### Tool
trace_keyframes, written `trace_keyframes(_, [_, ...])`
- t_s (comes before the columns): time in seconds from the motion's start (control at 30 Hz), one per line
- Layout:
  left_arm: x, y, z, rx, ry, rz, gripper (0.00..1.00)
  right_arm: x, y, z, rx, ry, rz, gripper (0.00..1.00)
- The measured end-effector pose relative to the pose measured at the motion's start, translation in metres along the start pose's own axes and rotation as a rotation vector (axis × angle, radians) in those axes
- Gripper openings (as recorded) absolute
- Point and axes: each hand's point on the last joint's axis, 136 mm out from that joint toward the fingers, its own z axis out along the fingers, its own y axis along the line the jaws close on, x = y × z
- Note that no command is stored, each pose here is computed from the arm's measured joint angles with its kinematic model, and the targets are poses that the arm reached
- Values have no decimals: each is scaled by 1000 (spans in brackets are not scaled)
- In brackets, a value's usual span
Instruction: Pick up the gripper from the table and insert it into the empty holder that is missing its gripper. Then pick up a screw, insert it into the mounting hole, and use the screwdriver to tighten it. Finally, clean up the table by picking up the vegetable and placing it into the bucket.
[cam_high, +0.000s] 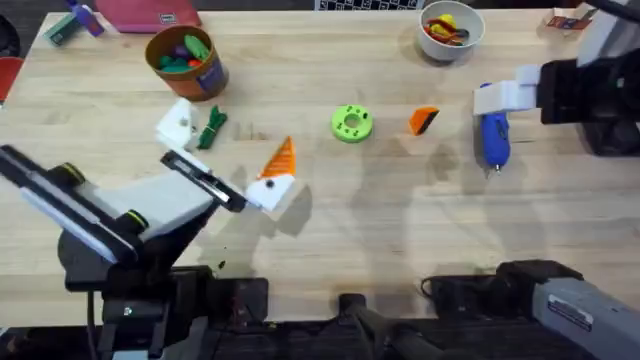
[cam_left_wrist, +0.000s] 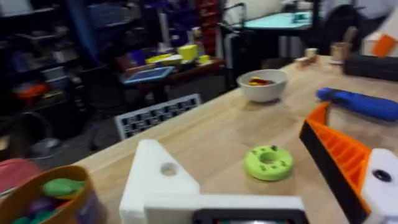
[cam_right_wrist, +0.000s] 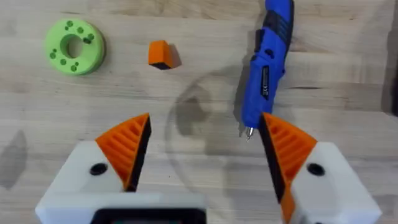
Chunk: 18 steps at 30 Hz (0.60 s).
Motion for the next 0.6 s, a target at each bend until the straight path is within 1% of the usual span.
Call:
trace_keyframes(0.2, [9, -39, -5, 225, 27, -47, 985, 0, 0, 0, 0, 0, 0, 994])
trace_keyframes(0.3, [16, -54, -9, 310, 55, -88, 985, 0, 0, 0, 0, 0, 0, 994])
trace_keyframes(0.43, [25, -65, -13, 369, 94, -149, 985, 0, 0, 0, 0, 0, 0, 994])
trace_keyframes(0.53, [29, -69, -15, 389, 117, -191, 985, 0, 0, 0, 0, 0, 0, 994])
trace_keyframes(0.6, [31, -71, -16, 395, 126, -206, 985, 0, 0, 0, 0, 0, 0, 994])
